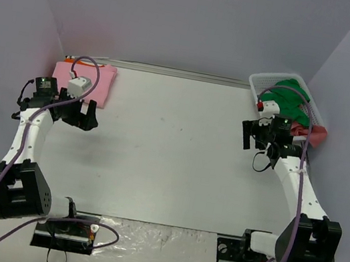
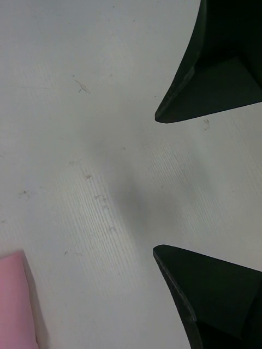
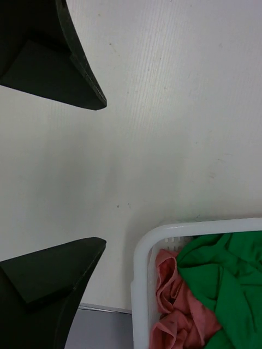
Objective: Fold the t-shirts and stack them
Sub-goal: Grab crumpled tshirt from bin with the right arm
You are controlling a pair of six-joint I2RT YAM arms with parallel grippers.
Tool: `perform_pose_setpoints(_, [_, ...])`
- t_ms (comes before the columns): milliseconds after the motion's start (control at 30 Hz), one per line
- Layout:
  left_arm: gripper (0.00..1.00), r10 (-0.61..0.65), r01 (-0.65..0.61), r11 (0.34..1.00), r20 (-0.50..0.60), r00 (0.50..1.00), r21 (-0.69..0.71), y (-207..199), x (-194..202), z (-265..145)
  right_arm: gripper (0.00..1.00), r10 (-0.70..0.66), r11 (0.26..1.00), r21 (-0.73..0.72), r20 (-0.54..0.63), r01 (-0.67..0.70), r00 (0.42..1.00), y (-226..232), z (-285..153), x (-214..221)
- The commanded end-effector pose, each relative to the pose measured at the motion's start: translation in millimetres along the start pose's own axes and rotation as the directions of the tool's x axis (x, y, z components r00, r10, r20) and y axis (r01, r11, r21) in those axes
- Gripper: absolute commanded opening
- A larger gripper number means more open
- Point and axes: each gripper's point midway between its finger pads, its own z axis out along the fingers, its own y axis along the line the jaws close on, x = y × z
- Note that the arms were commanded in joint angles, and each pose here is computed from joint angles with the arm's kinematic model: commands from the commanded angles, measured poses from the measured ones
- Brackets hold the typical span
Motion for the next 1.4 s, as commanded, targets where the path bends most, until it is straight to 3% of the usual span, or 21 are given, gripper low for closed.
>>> perform_pose_setpoints(0, [0.95,0.023,-0.023,0.999,0.009,1.000,-0.029,-1.5,-2.9,-16.2,1.00,0.020,0.999,0.048,0.095,-0.025,0.995,-13.4,-16.5,-31.3])
perform_pose_setpoints(167, [0.94,0.011,0.011,0.984,0.119,0.993,-0.179,11.9,-20.8,-34.8,1.00,0.019,0.999,0.040,0.089,-0.023,0.996,-23.3,-17.5,-21.7])
perform_pose_setpoints(300, [0.94,-0.074,0.110,0.966,0.158,0.985,-0.233,21.7,-20.7,-37.7,1.00,0.018,0.998,-0.062,0.076,-0.013,0.997,-7.3,-12.7,-29.7])
perform_pose_setpoints(400, [0.94,-0.077,0.105,0.974,0.142,0.987,-0.203,18.0,-22.9,-36.2,1.00,-0.020,0.999,0.037,0.091,0.016,0.996,-13.8,-5.9,-50.0])
perform_pose_setpoints(533, [0.94,-0.001,0.020,0.986,0.111,0.994,-0.167,13.0,-22.2,-36.1,1.00,-0.078,0.960,0.273,0.079,0.054,0.994,-62.8,11.0,-82.7])
perform_pose_setpoints(600, [0.94,0.024,-0.011,0.993,0.110,0.994,-0.117,2.6,-22.7,-37.8,1.00,-0.087,0.945,0.321,0.078,0.058,0.993,-78.2,18.9,-94.6])
perform_pose_setpoints(733, [0.94,0.072,-0.058,0.991,0.116,0.991,-0.120,1.9,-20.4,-39.6,1.00,-0.068,0.915,0.403,0.084,0.028,0.994,-106.3,50.8,-110.9])
perform_pose_setpoints(867, [0.94,0.008,0.012,0.985,0.115,0.993,-0.173,10.9,-14.8,-37.5,1.00,-0.052,0.902,0.432,0.102,0.003,0.993,-115.6,79.8,-126.8])
perform_pose_setpoints(967, [0.94,0.010,0.011,0.980,0.105,0.994,-0.197,13.8,-19.2,-44.6,1.00,-0.021,0.880,0.474,0.072,-0.015,0.997,-137.4,107.2,-120.9])
perform_pose_setpoints(1167, [0.94,0.083,-0.029,0.970,0.215,0.973,-0.242,12.8,-28.4,-52.3,1.00,0.016,0.880,0.474,0.027,-0.027,0.999,-152.9,166.6,-115.1])
perform_pose_setpoints(1367, [0.94,0.097,-0.052,0.980,0.228,0.969,-0.194,4.2,-32.2,-51.6,1.00,0.088,0.890,0.451,-0.015,-0.072,0.996,-163.5,219.5,-106.8])
